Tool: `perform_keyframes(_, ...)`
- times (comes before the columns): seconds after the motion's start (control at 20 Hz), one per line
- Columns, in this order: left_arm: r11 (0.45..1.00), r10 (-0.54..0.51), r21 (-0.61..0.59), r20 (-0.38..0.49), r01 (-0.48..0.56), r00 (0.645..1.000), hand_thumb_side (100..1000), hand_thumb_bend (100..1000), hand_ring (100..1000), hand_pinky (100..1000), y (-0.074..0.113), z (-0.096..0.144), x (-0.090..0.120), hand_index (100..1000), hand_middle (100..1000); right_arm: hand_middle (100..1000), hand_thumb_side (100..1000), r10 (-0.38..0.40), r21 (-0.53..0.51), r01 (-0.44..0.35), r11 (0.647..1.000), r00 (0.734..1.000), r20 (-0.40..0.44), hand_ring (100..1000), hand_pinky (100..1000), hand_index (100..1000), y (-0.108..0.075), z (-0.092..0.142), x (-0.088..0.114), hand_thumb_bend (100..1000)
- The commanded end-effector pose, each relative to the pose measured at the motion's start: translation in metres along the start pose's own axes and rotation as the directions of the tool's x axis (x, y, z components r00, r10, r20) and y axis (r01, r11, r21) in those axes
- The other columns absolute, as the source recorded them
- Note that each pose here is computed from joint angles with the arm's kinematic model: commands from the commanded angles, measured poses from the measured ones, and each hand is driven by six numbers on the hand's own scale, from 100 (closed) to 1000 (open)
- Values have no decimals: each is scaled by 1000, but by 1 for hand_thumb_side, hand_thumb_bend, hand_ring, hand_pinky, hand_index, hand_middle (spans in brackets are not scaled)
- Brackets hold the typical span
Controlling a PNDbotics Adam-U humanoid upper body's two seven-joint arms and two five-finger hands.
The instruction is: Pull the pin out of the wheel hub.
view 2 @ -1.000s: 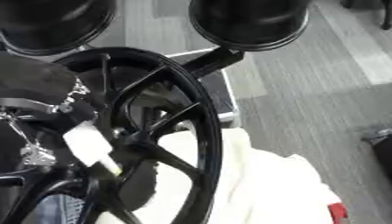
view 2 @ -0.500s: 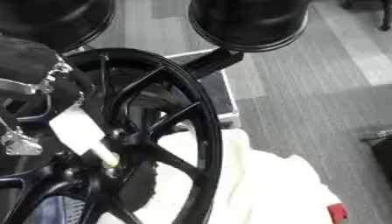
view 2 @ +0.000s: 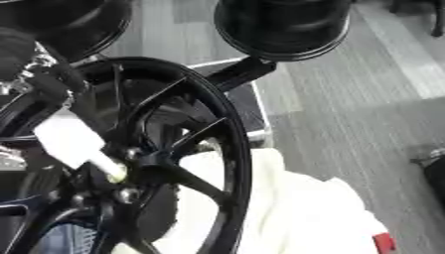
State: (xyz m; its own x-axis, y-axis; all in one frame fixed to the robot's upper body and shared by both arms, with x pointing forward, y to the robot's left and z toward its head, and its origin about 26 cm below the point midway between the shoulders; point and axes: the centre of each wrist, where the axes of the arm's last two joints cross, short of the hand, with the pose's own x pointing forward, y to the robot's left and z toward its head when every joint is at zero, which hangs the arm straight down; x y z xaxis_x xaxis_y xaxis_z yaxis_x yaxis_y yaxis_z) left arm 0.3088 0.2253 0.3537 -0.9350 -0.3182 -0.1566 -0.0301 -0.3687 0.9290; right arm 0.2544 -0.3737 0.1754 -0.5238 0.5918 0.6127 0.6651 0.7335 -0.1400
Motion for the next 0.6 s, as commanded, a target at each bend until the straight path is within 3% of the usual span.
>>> perform_keyframes(0.05,1000,5,5,-167,-4,986,160,100,455,610,2,35,-18,462,223,633,515,24,-29,-23,999,999,23,744,764,770,-6,-5,3,100)
perform_keyframes(0.35,983,161,155,-428,-103,889,171,100,443,620,-17,78,-55,465,203,631,505,40,-46,-39,998,999,15,744,764,770,-10,-2,1,100)
perform_keyframes(0.6,927,333,345,-572,-149,749,184,100,437,621,-31,124,-80,466,196,631,501,42,-43,-41,998,999,17,744,764,770,-10,-2,1,100)
